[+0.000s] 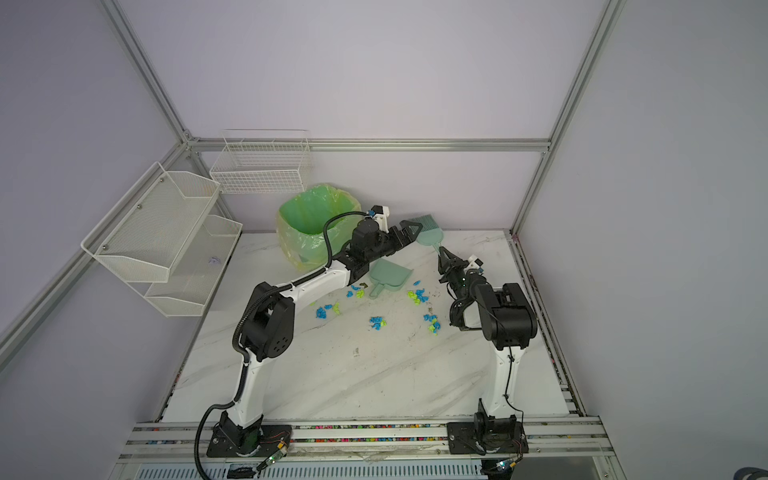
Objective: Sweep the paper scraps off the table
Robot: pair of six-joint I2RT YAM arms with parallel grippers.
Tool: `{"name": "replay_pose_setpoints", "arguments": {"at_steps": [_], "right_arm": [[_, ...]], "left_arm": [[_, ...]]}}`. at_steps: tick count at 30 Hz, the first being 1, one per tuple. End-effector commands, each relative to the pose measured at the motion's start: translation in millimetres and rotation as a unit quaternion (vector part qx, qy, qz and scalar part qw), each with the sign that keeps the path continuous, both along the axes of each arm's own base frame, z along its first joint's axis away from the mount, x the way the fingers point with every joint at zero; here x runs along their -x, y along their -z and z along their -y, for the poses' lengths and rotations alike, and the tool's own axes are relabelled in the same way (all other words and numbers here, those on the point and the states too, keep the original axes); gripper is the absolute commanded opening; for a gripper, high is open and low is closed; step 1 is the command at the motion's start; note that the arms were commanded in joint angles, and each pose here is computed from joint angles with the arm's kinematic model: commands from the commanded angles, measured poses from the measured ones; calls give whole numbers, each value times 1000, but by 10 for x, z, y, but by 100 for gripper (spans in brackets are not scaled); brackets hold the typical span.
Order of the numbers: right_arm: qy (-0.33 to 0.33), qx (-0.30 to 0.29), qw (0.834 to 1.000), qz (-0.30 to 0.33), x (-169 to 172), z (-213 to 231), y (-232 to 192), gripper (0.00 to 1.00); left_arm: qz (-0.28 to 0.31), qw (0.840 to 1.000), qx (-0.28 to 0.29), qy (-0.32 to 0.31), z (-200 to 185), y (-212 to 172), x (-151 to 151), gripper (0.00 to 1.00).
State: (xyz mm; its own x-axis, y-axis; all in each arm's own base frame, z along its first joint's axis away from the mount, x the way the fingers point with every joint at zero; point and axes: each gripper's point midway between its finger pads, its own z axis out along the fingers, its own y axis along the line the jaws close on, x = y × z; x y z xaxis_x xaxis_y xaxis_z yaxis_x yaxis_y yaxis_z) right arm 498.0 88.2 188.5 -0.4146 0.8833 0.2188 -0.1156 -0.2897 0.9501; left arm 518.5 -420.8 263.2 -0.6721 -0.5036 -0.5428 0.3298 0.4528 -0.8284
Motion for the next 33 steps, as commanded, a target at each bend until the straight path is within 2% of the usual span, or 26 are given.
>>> {"name": "replay_pose_setpoints", "arguments": {"at_steps": [1,5,10,15,22,25,29,33], "right_arm": [[25,-31,982,185,298,147,-1016,0],[19,-19,981,194,319,108,-1062,0],[20,-10,982,186,373,84,-989,0],[17,-7,984,178,385,54,-926,0],[6,-5,984,176,420,-35,-906,0],[10,-2,986,167,440,-25,-840,0],[11,1,987,159,462,-21,-785,0],[7,5,988,156,482,-34,-761,0]], "left_arm": [[-3,1000,-18,15,25,90,90,100],[-6,999,-22,25,113,93,111,100],[-4,1000,6,20,151,32,53,100],[-9,999,33,42,288,-20,49,100],[-1,998,55,40,316,-49,11,82],[2,997,61,36,314,-90,0,82],[10,996,83,39,309,-191,15,89],[10,996,87,29,285,-190,-1,89]]}}
